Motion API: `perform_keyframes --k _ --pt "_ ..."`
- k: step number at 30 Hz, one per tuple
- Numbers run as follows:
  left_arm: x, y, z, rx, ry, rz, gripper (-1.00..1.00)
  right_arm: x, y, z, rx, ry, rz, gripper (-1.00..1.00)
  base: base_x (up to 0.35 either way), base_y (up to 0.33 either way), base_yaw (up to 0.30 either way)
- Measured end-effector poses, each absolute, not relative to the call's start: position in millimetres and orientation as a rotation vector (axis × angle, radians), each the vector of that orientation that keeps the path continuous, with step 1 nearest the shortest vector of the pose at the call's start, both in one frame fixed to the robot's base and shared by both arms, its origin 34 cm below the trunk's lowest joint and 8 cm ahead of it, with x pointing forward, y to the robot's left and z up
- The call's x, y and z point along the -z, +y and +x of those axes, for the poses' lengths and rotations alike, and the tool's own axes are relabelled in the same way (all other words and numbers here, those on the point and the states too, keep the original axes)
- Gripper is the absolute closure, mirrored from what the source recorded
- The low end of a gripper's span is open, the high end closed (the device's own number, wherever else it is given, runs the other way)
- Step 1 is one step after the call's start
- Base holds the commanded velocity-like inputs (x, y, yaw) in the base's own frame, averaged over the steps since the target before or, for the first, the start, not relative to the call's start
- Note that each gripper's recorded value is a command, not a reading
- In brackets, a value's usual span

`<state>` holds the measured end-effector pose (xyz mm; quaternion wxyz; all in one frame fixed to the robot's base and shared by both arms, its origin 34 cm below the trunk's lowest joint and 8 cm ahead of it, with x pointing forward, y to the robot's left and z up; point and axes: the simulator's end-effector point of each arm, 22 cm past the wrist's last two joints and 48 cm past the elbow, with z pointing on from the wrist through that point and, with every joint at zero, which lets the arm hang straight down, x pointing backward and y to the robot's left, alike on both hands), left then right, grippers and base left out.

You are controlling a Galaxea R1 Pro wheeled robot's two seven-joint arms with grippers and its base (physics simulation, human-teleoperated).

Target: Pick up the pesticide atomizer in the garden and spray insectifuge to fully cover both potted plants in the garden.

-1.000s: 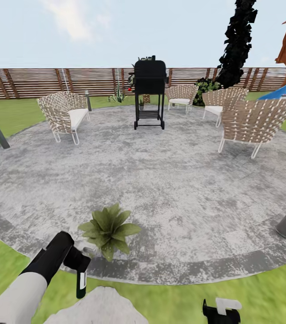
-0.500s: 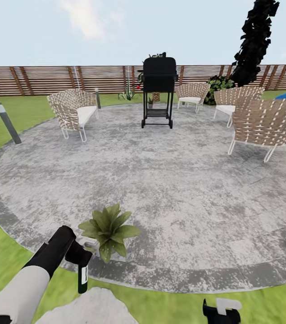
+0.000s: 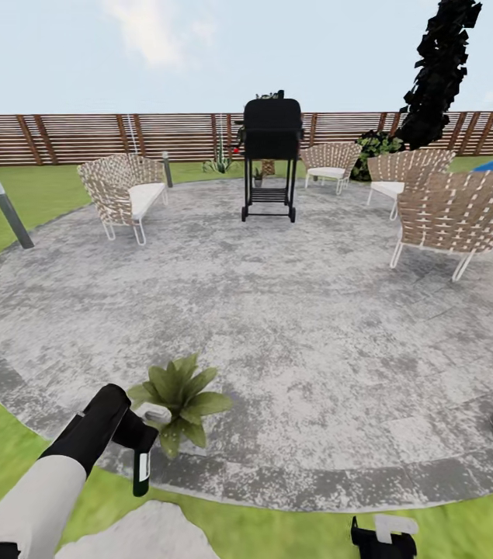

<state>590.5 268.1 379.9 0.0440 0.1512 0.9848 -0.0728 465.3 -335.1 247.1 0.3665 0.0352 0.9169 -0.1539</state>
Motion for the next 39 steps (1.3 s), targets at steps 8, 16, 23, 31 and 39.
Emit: perform_keyframes --k 8,16,23,31,39 --pt "-378.5 268.5 588.9 0.221 3.014 0.463 1.00 -246.5 -331.7 465.4 0.390 2.358 0.091 -1.00 -0.164 -0.249 0.207" --pt "-371.1 269.0 579.6 0.224 3.032 0.470 1.00 -246.8 -332.1 465.4 0.390 2.357 0.090 -1.00 0.138 -0.136 0.116" --pt "-363.8 267.6 570.3 0.234 3.045 0.471 1.00 -246.6 -331.8 465.3 0.390 2.358 0.091 -1.00 0.015 -0.005 0.002" --pt "-358.9 222.8 561.8 0.331 3.037 0.509 1.00 -246.6 -331.7 465.3 0.390 2.358 0.091 -1.00 0.000 0.000 0.000" --pt "-350.0 278.5 548.8 0.226 3.083 0.469 1.00 -246.8 -332.9 465.3 0.393 2.357 0.091 -1.00 0.000 0.000 -0.048"
